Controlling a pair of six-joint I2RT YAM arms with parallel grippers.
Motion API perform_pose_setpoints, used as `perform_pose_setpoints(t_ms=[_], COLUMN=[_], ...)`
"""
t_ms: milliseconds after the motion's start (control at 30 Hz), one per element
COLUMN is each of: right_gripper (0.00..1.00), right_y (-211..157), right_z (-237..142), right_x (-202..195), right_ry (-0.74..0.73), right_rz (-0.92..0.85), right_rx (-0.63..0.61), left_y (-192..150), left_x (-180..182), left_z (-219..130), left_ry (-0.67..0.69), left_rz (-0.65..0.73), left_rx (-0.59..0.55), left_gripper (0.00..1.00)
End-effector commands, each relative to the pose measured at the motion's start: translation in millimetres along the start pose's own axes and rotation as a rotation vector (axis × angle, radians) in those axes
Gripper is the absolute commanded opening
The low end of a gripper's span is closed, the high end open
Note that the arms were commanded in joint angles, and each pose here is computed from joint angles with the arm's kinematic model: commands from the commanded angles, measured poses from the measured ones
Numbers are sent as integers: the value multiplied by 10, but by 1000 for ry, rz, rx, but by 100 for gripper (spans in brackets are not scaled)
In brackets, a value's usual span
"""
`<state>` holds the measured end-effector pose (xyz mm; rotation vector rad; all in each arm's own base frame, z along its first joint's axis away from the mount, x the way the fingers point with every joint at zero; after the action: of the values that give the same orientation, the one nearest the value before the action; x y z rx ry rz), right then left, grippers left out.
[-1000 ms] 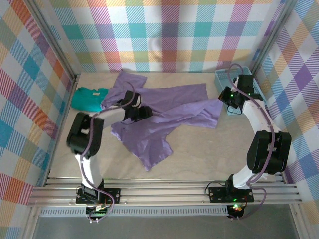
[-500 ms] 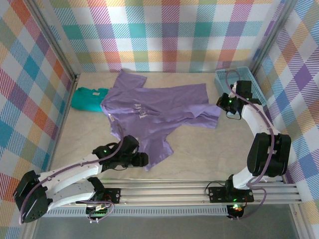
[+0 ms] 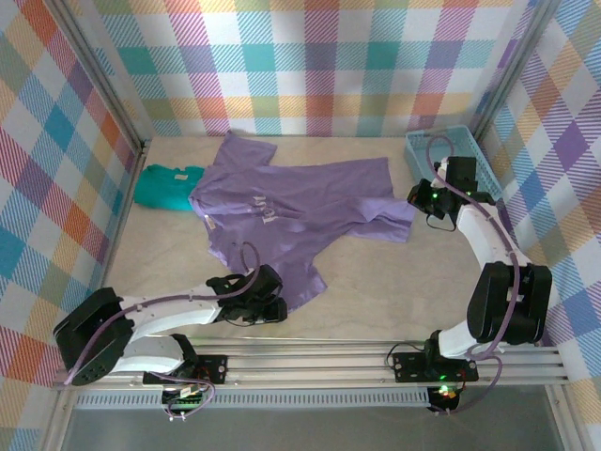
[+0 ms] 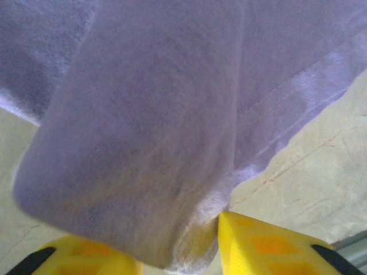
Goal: Fold the inside-out t-shirt
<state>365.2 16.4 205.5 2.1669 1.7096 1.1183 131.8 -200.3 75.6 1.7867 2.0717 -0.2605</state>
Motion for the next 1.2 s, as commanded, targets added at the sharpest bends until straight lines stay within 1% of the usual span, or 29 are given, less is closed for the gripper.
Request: perform_pose_setpoints(t_ms=[0, 67, 100, 133, 167, 200, 267, 333, 400, 467, 567, 667, 733, 767, 833, 900, 967, 1033, 1067, 1100, 1167], right_gripper=[0, 0, 0, 0, 0, 0, 0, 0, 0, 0, 0, 0, 0, 0, 0, 0, 0, 0, 0, 0, 0], right_y=[3, 15, 24, 43, 69, 105, 207, 332, 456, 563, 639, 586, 503, 452, 375, 327, 340, 428, 510, 582, 776], right_z=[-62, -90, -117, -167, -247, -333, -600, -931, -1288, -1711, -2360, -2950, -3258, -3403, -3643, -3816, -3883, -3790, -3675, -3567, -3305], right_x=[57, 67, 80, 103, 148, 187, 277, 386, 487, 600, 802, 994, 1075, 1107, 1155, 1195, 1227, 1229, 1213, 1197, 1146], right_ry=[26, 24, 25, 29, 35, 35, 28, 21, 4, -26, -67, -81, -96, -105, -127, -139, -137, -126, -122, -118, -115], right_rz=[-33, -37, -39, -41, -51, -62, -90, -118, -136, -159, -204, -251, -277, -288, -310, -327, -337, -338, -334, -332, -323], right_rx=[-13, -22, -26, -34, -46, -65, -132, -209, -292, -385, -512, -614, -662, -683, -727, -763, -784, -769, -750, -737, -724], left_y=[-15, 8, 30, 78, 166, 246, 477, 743, 915, 1004, 1020, 983, 923, 896, 903, 986, 1146, 1359, 1507, 1654, 2055], left_x=[-32, -53, -69, -96, -162, -205, -270, -295, -276, -297, -371, -425, -416, -403, -403, -452, -548, -651, -677, -669, -540], left_z=[43, -11, -83, -218, -431, -647, -1242, -2015, -2729, -3511, -4389, -5049, -5375, -5520, -5691, -5724, -5627, -5453, -5353, -5264, -5074], left_ry=[-9, -13, -13, -18, -42, -67, -133, -186, -197, -180, -125, -85, -68, -49, 6, 74, 145, 225, 261, 262, 231], left_rz=[-3, 6, 16, 34, 52, 68, 84, 84, 73, 77, 102, 113, 116, 116, 118, 131, 147, 160, 154, 140, 67], left_rx=[6, -10, -27, -61, -119, -178, -356, -588, -794, -1008, -1218, -1365, -1441, -1480, -1530, -1537, -1510, -1472, -1449, -1418, -1338], left_gripper=[28, 14, 9, 3, 0, 0, 0, 0, 0, 0, 0, 0, 0, 0, 0, 0, 0, 0, 0, 0, 0])
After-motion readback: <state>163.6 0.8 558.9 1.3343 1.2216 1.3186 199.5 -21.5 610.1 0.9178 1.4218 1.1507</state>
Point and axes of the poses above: each hand's point on the last joint's axis, 136 mm out from that joint toward the fingers, its own z axis out along the fingers, its own x axis along the line the jaws close on, y = z × x, the point moved 6 cm from there along -z, back along the fingers, and after that the axes turned 7 degrees about -z, right-handed, at the moved point
